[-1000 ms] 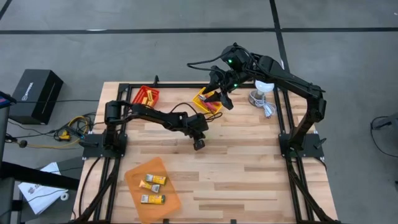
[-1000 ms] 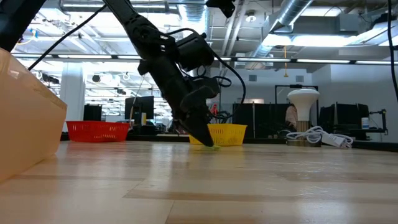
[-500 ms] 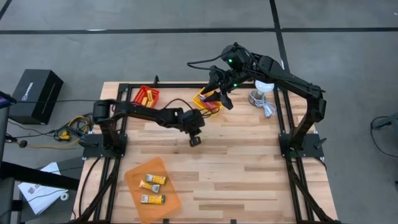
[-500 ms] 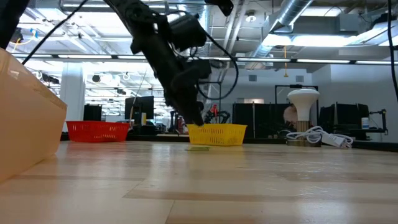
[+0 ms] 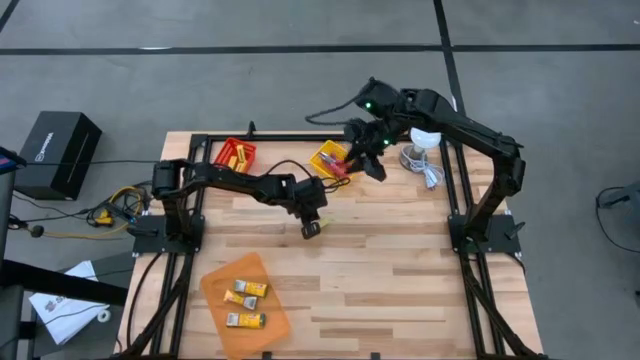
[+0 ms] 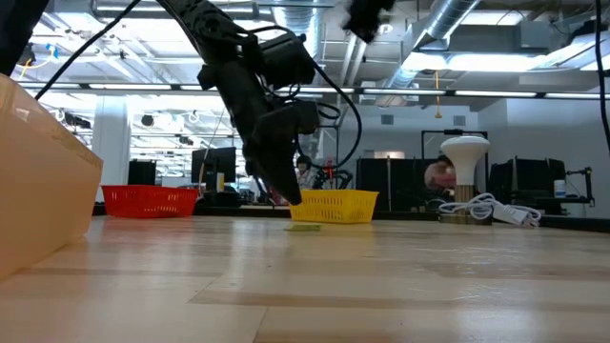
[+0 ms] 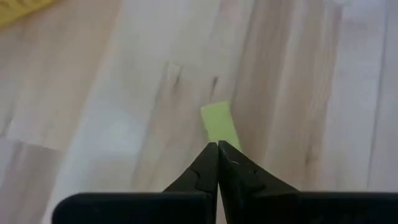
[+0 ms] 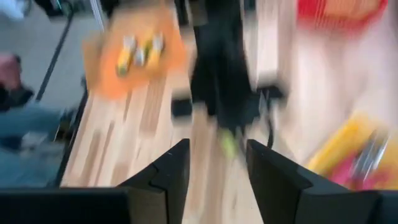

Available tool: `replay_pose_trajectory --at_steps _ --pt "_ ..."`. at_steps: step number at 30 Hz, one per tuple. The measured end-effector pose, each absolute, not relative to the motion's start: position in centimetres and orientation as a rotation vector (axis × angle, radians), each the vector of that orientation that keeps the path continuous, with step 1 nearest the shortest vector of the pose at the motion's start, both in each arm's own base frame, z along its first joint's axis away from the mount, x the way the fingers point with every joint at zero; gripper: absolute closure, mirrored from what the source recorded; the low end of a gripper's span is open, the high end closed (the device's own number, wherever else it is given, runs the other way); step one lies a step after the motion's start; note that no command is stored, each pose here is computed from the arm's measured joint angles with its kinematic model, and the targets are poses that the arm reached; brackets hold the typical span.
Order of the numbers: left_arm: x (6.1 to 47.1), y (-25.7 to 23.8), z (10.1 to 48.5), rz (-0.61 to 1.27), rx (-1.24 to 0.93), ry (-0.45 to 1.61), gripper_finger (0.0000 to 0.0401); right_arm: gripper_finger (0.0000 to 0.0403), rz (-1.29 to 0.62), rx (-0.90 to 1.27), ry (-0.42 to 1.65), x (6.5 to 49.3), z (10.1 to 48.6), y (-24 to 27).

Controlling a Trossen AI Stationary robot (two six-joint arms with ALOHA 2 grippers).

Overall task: Pick & Place School Supplies
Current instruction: Put the light green eraser into the red bin

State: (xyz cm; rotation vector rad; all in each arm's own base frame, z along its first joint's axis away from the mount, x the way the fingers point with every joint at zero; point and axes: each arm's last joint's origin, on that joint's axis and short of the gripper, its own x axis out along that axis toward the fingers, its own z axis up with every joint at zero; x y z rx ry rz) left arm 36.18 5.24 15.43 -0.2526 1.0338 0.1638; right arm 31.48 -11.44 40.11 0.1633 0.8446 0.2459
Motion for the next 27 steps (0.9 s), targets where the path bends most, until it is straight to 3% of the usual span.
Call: replay_pose_trajectory --at_steps 4,14,17,21,27 --pt "36.2 5.1 15.4 0.169 -0.262 1.032 0.0401 0.0273 0.269 0.28 1.021 30.4 36.8 -11.3" --pt "35.5 4.8 14.5 0.209 -0.518 1.064 0.0384 0.0259 0.235 0.486 1.05 28.4 28.4 -9.9" --pt "34.9 4.2 13.7 0.224 -0.543 1.092 0.0397 0.0291 0.202 0.507 1.054 28.1 26.1 -8.9" --pt "34.7 2.9 13.3 0.239 -0.536 1.11 0.0398 0.0383 0.135 0.466 1.019 28.2 23.8 -8.0" --pt "35.2 1.6 13.5 0.29 -0.612 1.049 0.04 0.04 0.077 0.475 1.003 29.6 20.1 -7.4"
